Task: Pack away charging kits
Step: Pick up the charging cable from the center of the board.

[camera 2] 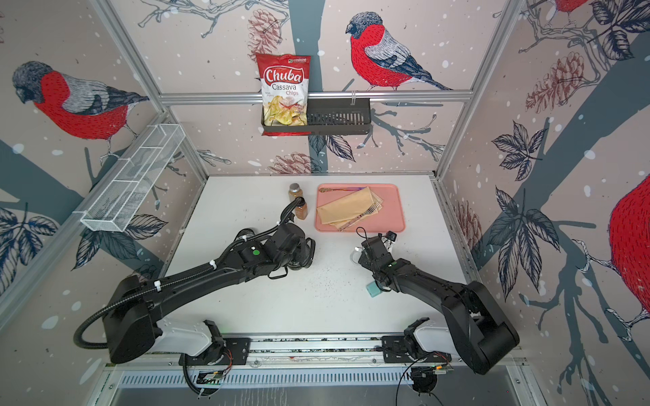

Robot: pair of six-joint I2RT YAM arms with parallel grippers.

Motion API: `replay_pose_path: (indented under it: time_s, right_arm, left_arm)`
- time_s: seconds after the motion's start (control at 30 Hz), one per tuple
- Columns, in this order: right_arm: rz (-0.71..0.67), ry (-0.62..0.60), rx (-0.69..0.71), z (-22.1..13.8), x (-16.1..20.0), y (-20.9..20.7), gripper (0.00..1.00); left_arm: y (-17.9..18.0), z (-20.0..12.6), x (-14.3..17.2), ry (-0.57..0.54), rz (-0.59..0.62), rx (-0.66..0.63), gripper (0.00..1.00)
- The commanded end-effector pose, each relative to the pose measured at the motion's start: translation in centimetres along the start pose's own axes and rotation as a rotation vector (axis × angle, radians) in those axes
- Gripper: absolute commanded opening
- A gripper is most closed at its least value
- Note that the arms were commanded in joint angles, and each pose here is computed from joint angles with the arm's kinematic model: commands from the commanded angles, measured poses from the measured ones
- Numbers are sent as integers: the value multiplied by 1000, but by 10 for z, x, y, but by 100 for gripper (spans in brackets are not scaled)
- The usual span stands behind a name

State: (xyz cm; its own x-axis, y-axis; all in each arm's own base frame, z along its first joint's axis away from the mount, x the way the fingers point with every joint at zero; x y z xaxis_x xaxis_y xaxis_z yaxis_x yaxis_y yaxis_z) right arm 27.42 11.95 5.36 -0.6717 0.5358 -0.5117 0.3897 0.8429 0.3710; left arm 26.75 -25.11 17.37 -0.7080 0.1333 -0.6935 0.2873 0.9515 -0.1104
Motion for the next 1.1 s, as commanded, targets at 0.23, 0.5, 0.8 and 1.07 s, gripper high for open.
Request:
replay_pose_path:
  time_s: [0.23, 0.5, 0.8, 1.07]
  right_arm:
    - [-106, 59, -186, 24, 8, 40, 78]
    - [-119, 95, -143, 2, 40, 31, 66]
    - [-115, 69, -58, -10, 48, 16, 57]
    - [-153, 12, 80, 9, 27, 14, 53]
  left_arm:
    - [0, -5, -10, -43, -19, 2, 0]
    - [1, 3, -5, -25, -10, -17, 0]
    - [-1, 7, -2, -12, -6, -10, 0]
    - [-2, 10, -1, -6, -2, -11, 0]
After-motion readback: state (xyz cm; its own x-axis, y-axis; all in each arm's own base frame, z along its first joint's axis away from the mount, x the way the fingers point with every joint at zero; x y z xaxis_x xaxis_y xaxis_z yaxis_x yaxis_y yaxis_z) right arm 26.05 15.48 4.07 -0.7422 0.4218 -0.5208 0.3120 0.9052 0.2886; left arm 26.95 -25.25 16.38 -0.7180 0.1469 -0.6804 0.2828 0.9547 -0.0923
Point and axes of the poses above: each gripper's point midway between its finger pads, its own z axis out along the fingers, its own y axis along the line the jaws close on, x = y × z, the point moved 2 cm from there along -z, back along the fingers, and after that the axes turned 11 degrees about z, right-handed, at the moved point
